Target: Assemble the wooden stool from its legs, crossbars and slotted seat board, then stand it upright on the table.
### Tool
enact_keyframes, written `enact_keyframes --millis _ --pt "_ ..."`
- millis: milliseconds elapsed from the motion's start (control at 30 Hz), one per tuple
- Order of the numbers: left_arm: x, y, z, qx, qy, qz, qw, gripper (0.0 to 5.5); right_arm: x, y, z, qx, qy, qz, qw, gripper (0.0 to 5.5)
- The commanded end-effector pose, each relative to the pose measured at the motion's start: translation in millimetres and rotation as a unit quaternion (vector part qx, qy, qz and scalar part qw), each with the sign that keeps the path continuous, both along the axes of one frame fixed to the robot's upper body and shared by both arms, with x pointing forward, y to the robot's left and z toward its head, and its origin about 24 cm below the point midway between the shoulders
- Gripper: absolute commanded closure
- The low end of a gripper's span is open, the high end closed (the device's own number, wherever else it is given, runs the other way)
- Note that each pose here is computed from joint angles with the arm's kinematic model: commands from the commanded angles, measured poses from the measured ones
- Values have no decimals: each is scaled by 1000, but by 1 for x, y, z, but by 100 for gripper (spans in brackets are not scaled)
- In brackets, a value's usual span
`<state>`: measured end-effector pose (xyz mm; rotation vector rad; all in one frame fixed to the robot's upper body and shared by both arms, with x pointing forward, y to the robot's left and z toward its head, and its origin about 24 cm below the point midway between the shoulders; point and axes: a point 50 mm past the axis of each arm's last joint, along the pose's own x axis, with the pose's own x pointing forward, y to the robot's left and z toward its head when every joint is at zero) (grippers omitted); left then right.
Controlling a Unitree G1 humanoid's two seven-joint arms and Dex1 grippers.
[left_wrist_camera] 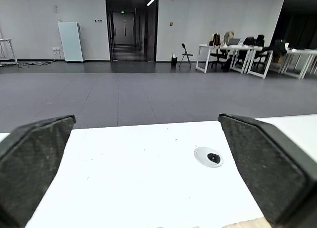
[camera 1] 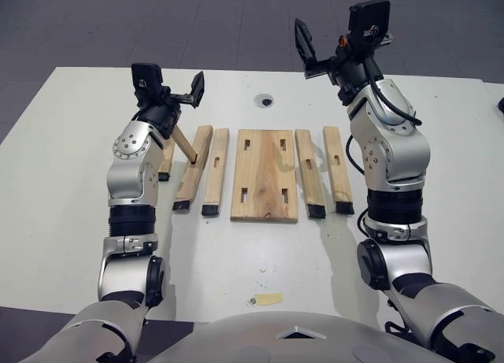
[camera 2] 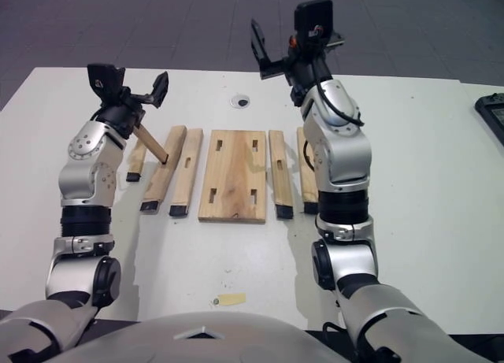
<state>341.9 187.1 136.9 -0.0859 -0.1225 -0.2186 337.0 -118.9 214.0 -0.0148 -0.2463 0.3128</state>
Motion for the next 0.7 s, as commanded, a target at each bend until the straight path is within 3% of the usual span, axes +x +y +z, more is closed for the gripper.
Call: enact_keyframes --millis 33,267,400,467,600,700 --pt "1 -5 4 -16 -17 -1 1000 13 3 -5 -3 -9 5 -5 1000 10" --pt "-1 22 72 -3 -128 54 990 13 3 -9 -8 -9 8 -13 1000 10" --pt "-2 20 95 -2 -161 51 986 13 2 -10 -9 -3 9 -20 1000 10" --pt "0 12 86 17 -138 38 990 13 2 -10 -10 -2 10 -20 1000 10" --pt "9 3 15 43 28 36 998 13 1 -9 -11 -1 12 -22 1000 10" --pt "4 2 -20 74 84 44 993 13 2 -9 -11 -1 13 -20 1000 10"
